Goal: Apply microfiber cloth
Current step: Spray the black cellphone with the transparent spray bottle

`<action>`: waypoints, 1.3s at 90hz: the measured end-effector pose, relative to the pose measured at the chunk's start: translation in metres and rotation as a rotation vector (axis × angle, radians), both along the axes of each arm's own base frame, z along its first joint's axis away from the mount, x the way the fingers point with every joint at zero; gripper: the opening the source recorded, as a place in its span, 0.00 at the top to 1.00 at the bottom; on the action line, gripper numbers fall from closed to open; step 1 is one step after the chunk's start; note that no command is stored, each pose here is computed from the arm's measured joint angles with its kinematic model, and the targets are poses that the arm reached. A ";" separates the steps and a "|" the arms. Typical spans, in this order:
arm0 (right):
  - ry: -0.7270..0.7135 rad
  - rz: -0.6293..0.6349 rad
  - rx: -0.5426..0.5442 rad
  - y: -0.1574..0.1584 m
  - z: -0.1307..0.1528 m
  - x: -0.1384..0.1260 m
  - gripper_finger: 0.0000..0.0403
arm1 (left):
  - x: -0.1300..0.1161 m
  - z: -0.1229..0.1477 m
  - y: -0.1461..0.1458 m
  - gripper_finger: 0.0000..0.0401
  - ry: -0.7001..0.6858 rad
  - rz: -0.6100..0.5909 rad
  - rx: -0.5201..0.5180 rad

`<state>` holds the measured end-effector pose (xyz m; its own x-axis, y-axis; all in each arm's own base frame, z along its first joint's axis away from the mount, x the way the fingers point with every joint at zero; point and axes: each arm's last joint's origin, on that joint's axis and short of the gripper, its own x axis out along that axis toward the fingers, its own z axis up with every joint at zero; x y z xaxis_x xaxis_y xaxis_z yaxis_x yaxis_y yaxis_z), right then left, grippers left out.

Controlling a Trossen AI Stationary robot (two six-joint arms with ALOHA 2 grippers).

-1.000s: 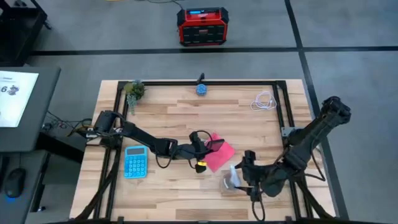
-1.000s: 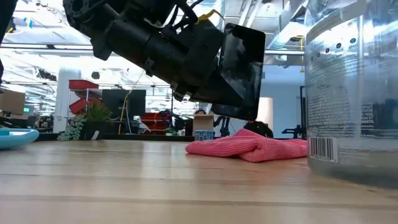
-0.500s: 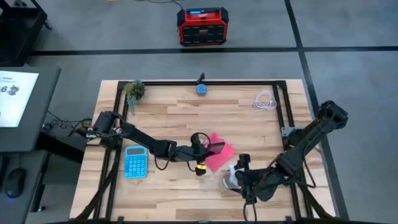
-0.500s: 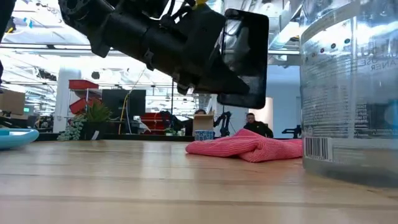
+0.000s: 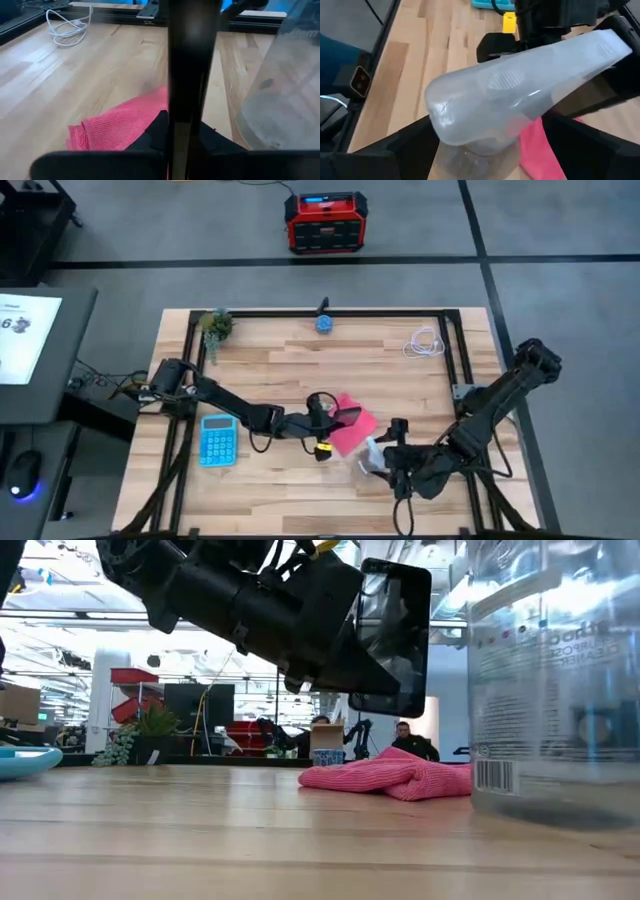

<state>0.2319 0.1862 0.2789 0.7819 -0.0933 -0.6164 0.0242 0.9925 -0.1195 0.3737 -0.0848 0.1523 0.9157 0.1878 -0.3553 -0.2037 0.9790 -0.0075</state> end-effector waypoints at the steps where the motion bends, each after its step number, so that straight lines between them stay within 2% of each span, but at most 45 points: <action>1: 0.000 -0.002 0.000 0.000 0.000 0.000 0.18 | 0.000 0.000 0.000 0.97 0.000 0.000 0.000; 19: 0.000 -0.011 0.013 -0.003 0.000 0.003 0.18 | 0.000 0.000 0.000 0.97 -0.001 0.000 0.000; 46: 0.005 0.032 0.173 0.014 0.014 -0.005 0.18 | 0.000 0.000 0.000 0.97 0.001 -0.001 0.001; 65: 0.044 0.043 0.134 0.017 0.023 -0.014 0.18 | 0.000 0.000 0.000 0.97 0.001 -0.001 0.001; 83: 0.110 -0.046 0.121 0.005 0.017 -0.013 0.18 | 0.000 0.000 0.000 0.97 0.002 -0.001 0.001; 95: 0.091 -0.069 0.100 0.000 0.018 -0.009 0.18 | 0.000 0.000 0.000 0.97 0.004 -0.001 0.002; 117: 0.036 -0.007 0.070 0.001 0.022 -0.001 0.18 | 0.000 -0.001 0.000 0.97 0.008 -0.001 0.003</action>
<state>0.2305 0.1874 0.3012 0.7588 -0.0545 -0.6490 0.0283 0.9983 -0.0508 0.3734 -0.0850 0.1516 0.9131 0.1879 -0.3618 -0.2027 0.9792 -0.0028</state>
